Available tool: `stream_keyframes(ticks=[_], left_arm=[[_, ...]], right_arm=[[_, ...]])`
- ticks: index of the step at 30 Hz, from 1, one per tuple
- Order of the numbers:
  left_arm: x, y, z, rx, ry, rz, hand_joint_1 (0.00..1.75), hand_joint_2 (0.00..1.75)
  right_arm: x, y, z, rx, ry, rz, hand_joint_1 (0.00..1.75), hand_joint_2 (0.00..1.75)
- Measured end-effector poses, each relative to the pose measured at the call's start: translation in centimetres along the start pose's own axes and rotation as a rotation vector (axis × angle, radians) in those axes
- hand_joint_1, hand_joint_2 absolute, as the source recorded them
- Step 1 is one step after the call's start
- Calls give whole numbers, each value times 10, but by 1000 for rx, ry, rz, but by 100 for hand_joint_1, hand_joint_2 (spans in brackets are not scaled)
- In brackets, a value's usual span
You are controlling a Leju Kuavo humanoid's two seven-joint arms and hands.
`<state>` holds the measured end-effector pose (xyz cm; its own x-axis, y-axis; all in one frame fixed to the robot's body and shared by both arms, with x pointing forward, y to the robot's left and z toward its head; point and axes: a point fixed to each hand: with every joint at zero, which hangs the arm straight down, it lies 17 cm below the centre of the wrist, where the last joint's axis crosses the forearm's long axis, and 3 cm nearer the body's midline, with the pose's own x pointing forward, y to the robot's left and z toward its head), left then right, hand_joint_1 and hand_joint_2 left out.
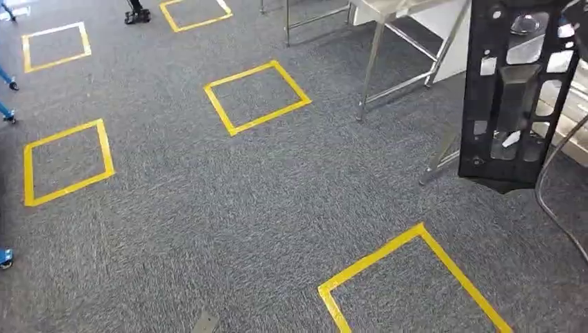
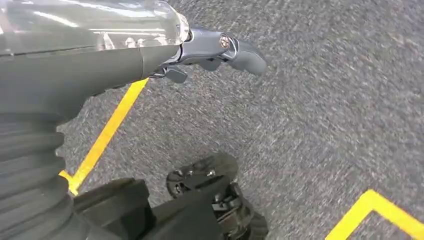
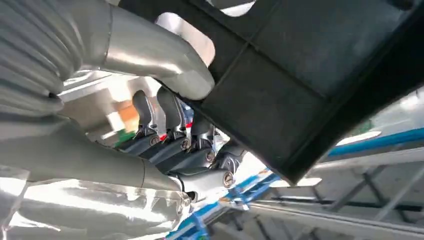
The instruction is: Take the parts from the cabinet and place them on the table.
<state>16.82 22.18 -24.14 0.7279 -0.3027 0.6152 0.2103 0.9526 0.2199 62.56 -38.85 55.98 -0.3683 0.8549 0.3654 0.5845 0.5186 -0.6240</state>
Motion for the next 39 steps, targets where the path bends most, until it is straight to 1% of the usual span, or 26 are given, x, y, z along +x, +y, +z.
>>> stream_keyframes(ticks=[4, 14, 19, 24, 31, 34, 39], left_arm=[[2, -1, 0, -6, -8, 2, 0, 175], [-2, 1, 1, -7, -5, 0, 0, 175], [3, -3, 0, -16, -11, 5, 0, 175], [3, -10, 1, -33, -6, 8, 0, 175], [2, -10, 2, -31, -1, 13, 0, 175], [1, -10, 2, -28, -1, 13, 0, 175], [-6, -12, 6, -31, 7, 12, 0, 175]], right_arm=[[4, -5, -5, -3, -7, -2, 175, 175], [1, -4, -3, 7, -2, 0, 175, 175], [-4, -17, -5, -12, -5, 15, 175, 175], [-10, -10, 1, -9, 5, 19, 175, 175], [-5, -11, -4, -9, 8, 19, 175, 175], [3, -10, -8, -14, -5, 9, 175, 175], [6, 4, -6, 4, -6, -4, 175, 175]])
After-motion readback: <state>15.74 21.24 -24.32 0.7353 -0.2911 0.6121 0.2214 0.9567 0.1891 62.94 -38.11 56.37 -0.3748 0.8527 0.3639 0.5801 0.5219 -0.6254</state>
